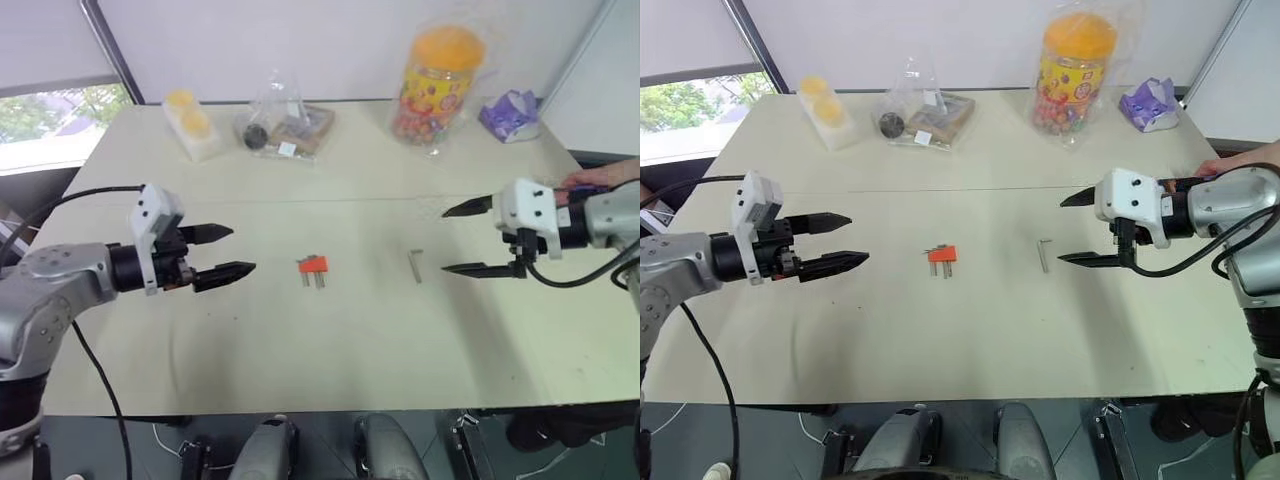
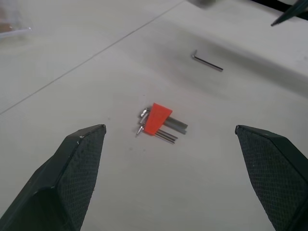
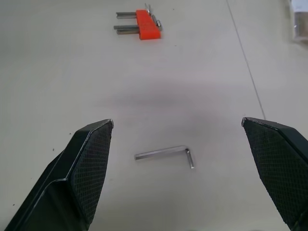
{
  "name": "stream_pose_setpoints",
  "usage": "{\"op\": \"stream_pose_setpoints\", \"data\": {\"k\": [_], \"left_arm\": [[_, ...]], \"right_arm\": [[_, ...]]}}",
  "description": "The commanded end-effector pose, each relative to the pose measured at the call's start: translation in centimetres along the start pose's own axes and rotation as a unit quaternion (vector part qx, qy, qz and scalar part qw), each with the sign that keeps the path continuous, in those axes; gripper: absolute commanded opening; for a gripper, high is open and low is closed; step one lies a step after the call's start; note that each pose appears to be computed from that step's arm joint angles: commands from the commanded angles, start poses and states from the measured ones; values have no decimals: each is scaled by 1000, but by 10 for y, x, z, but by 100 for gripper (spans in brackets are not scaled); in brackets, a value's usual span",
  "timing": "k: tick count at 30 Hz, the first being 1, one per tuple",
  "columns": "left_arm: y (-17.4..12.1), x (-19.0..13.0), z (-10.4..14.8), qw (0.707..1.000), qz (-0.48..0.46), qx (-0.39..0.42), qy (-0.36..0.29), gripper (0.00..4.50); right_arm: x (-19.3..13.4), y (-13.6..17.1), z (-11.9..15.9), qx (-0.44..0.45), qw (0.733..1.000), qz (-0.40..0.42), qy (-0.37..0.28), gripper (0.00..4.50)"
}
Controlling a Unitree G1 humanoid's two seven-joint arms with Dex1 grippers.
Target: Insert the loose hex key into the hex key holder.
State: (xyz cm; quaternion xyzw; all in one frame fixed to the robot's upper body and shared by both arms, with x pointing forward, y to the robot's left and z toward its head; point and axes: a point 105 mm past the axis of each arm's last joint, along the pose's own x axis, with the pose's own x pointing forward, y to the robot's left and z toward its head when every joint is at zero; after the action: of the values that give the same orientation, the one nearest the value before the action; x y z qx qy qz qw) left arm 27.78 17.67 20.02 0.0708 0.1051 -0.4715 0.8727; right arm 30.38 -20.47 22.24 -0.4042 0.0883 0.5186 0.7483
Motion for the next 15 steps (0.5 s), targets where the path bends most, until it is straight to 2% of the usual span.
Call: {"op": "stream_pose_setpoints", "data": {"k": [1,7,15], "left_arm": [[1,-7,16,999,10,26,-20,450],[3,-7,28,999,10,8,-47,450],[3,-7,23,999,12,7,-36,450]], "right_arm": [[-5,-3,16,-18,1000,-4,-14,445],[-5,-3,19,-12,1000,-7,-18,445],[-1,-2,22,-11,1000,-6,-21,445]]}}
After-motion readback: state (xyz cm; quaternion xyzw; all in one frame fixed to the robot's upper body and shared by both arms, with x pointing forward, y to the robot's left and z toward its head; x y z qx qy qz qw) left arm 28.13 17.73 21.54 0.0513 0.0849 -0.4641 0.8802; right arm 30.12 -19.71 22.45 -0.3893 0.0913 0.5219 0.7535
